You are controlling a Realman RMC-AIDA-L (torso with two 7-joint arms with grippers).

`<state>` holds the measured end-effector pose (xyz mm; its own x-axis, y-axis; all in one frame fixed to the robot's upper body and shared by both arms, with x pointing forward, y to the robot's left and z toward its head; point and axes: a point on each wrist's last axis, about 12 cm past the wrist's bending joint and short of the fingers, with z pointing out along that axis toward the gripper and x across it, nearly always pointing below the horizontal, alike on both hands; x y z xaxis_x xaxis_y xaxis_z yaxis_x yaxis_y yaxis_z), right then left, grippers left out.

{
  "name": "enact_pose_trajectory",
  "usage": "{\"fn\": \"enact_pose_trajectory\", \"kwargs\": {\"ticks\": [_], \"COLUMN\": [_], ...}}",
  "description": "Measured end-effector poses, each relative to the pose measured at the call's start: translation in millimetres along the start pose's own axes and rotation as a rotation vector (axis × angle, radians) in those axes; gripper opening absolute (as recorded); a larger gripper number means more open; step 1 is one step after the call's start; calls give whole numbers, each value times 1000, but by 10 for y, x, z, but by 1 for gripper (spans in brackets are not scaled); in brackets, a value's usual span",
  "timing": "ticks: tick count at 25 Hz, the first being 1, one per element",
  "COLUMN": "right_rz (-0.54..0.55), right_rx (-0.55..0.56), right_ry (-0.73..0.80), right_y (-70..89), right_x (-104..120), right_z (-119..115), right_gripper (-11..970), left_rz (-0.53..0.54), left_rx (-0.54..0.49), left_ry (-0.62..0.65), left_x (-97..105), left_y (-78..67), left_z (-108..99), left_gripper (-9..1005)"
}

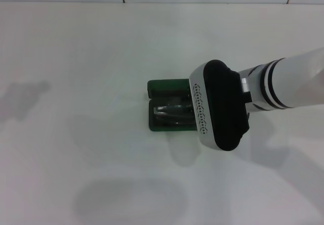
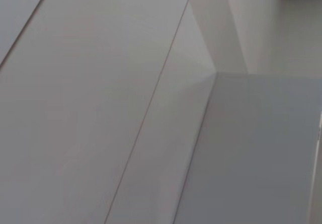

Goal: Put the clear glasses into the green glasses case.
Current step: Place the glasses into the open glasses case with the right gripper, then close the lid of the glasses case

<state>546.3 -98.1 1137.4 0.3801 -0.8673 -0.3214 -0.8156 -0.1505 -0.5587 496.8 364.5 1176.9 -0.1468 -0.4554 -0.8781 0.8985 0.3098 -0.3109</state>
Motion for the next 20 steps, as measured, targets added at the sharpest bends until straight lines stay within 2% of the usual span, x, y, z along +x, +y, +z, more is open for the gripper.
{"fn": "enact_pose_trajectory", "kwargs": {"ticks": [12,20], "right_rz": [25,102], "right_rx": [-15,-14], "right_ry": [-29,-118], "right_y": [65,93], "right_x": [-82,-173], "right_z": [-116,-254], "right_gripper": [152,151], "left_rz": [2,2], "left_rx": [3,0], "left_ry": [-8,-3], "left_x": [10,11], "left_y": [-40,-46], "left_z": [-52,-68], "left_gripper": [32,32]}}
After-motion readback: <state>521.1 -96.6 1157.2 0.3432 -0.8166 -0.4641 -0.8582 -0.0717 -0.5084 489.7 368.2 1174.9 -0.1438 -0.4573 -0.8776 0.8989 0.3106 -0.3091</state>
